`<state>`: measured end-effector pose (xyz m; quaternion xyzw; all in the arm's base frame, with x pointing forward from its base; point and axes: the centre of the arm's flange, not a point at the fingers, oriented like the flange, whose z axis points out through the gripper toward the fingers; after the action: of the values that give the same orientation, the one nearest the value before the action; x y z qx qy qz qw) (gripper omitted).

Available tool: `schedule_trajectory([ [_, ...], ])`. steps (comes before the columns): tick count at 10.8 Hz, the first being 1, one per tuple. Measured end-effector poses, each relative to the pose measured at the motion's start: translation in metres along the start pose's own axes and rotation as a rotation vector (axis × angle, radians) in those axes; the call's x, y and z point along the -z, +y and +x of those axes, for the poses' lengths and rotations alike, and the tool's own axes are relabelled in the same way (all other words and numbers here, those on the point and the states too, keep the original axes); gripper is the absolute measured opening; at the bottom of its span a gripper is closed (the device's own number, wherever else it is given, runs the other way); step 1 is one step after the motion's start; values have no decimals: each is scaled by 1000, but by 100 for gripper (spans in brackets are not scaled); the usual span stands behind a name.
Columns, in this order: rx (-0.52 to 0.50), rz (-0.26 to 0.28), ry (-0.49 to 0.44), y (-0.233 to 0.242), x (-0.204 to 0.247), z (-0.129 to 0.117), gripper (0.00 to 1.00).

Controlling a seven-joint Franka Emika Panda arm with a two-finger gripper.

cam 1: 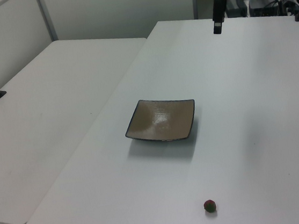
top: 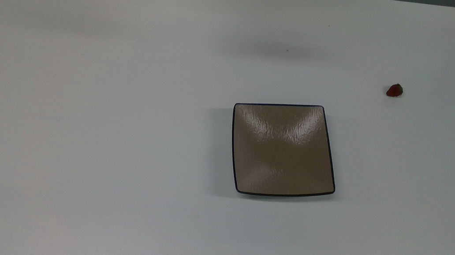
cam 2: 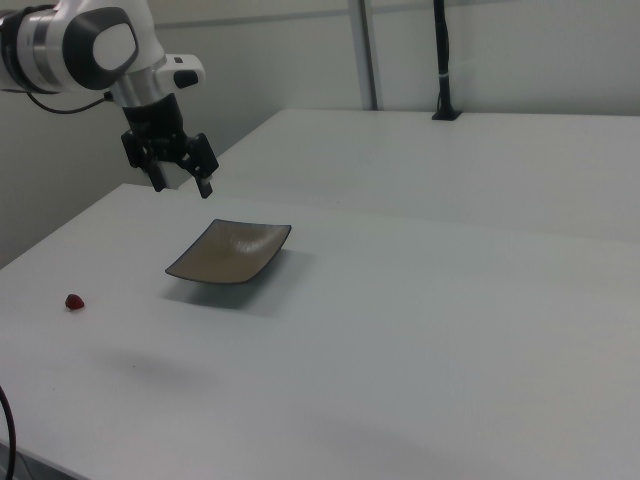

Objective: Strawberries on a ceramic plate

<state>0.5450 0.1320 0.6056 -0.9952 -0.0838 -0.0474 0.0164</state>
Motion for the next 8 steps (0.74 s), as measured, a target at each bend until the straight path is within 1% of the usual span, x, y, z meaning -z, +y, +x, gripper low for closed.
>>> schedule_trajectory([
  [8,11,-1,-17,-6,-10,3,100],
])
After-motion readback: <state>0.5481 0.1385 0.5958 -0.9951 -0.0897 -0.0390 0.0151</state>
